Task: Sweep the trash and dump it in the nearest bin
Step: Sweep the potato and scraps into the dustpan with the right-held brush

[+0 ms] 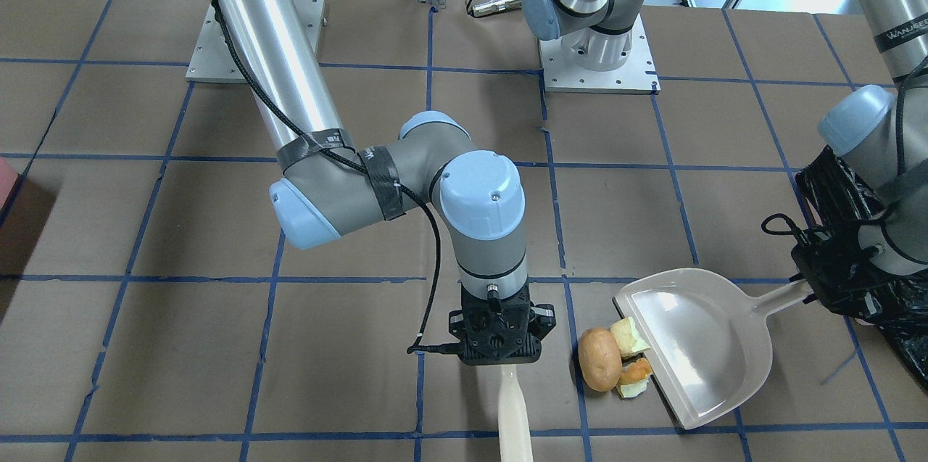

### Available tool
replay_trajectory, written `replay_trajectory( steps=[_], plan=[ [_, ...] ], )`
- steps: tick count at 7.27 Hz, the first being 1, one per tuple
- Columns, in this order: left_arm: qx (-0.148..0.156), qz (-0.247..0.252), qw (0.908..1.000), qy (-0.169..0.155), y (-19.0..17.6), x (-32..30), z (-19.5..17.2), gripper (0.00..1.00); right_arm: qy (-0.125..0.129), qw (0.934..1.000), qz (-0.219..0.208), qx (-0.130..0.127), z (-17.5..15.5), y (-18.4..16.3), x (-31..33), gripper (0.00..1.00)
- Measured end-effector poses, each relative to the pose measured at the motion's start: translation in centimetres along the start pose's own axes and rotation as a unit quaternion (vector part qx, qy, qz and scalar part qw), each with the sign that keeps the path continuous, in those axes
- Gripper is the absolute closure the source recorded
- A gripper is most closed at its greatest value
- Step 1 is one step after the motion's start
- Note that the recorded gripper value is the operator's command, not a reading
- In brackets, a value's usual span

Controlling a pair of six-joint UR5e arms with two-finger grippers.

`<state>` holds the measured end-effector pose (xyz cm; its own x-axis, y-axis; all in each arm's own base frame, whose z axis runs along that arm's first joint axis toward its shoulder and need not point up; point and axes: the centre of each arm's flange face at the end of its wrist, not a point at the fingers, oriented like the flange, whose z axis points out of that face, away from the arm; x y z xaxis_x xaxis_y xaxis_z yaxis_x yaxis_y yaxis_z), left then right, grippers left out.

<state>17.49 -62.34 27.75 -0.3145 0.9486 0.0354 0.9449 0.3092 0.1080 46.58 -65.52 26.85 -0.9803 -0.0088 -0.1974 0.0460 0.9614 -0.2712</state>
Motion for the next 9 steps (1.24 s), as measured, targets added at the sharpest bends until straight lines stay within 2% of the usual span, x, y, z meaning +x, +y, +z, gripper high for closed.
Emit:
replay_trajectory(
  steps=[4,7,9],
  plan=[
    [0.003,0.021,0.9997,0.007,-1.5,1.0,0.6,1.00,-0.002,0.9999,-0.013,0.000,1.5,0.5,-2.4,0.90],
    [0.009,0.022,0.9997,0.009,-1.7,1.1,0.9,0.99,0.006,0.9996,-0.021,-0.016,3.8,1.7,-2.8,0.90],
    [0.018,0.022,0.9996,0.009,-1.9,1.0,1.0,0.99,0.020,0.9987,-0.024,-0.041,3.2,3.0,-2.4,0.90]
  ],
)
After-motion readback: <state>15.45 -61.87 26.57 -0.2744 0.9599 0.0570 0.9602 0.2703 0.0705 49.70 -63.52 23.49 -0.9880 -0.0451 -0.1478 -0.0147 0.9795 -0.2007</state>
